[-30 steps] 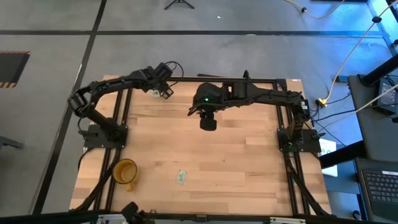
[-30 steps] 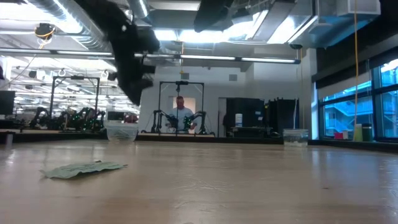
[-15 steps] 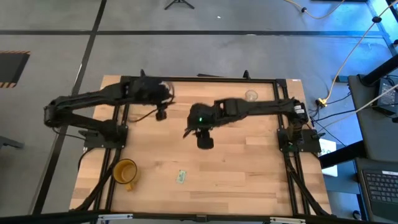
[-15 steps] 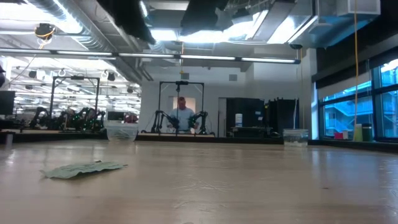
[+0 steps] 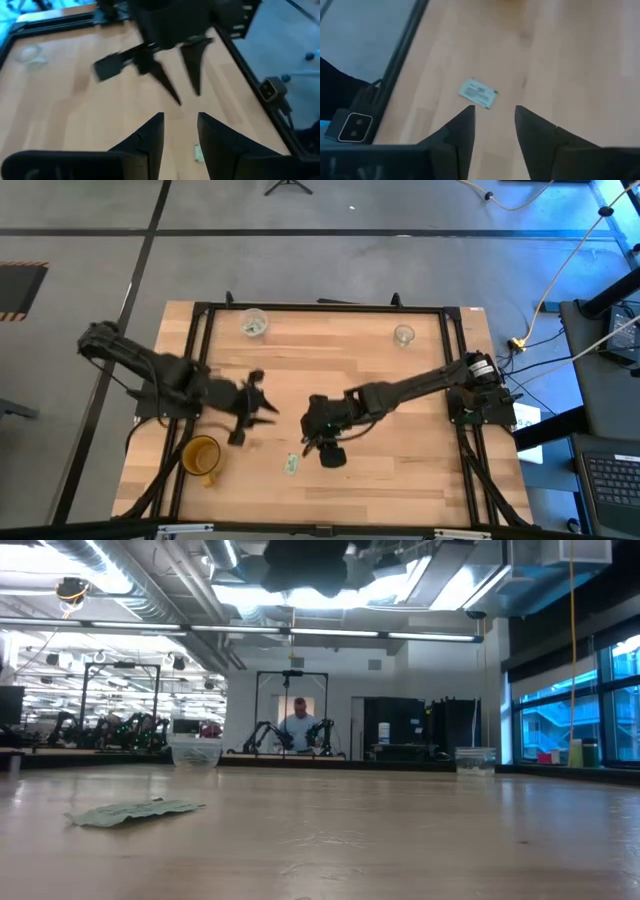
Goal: Pick and place Stevia / Truvia into bins
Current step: Put the green stevia packet into the transparent container
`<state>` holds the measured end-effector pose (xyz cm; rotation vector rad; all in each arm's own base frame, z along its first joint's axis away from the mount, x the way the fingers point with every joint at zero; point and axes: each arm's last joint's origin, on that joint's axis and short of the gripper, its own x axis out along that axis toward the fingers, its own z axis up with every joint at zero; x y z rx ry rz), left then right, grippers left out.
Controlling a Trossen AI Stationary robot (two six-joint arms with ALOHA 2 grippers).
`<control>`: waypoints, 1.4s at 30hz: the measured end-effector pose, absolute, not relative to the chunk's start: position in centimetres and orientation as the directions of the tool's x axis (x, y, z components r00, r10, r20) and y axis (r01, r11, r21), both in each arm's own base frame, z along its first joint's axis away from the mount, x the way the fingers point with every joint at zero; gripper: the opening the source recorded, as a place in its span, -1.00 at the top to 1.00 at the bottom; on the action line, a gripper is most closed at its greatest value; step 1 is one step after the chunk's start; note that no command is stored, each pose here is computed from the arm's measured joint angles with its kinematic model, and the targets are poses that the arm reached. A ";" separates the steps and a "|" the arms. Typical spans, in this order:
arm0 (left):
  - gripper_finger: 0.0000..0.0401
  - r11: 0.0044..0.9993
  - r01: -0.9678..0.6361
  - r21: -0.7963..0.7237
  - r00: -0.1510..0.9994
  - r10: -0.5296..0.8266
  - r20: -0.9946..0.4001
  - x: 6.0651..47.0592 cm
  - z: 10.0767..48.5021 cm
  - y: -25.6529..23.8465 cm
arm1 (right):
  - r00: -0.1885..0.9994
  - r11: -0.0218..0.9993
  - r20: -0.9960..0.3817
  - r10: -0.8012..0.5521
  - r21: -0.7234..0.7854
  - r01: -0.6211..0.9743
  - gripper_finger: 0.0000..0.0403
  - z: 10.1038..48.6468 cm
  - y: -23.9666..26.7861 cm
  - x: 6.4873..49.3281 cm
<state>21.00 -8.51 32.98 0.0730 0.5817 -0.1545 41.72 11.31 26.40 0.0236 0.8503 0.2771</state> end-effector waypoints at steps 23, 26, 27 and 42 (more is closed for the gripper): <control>0.63 0.974 0.216 0.062 0.678 -0.104 -0.728 23.7 24.6 -18.3 | 0.777 0.926 -0.520 0.353 0.315 -0.210 0.98 18.1 13.5 42.3; 0.62 0.976 0.209 0.059 0.682 -0.102 -0.725 23.6 24.7 -18.3 | 0.785 0.926 -0.509 0.354 0.311 -0.216 0.99 18.3 13.5 42.7; 0.62 0.977 0.208 0.057 0.683 -0.104 -0.723 23.6 24.8 -18.2 | 0.781 0.926 -0.514 0.353 0.309 -0.215 0.99 18.3 13.5 42.6; 0.62 0.982 0.187 0.037 0.685 -0.103 -0.721 23.6 24.8 -18.2 | 0.724 0.938 -0.604 0.334 0.288 -0.192 0.99 13.9 13.6 43.1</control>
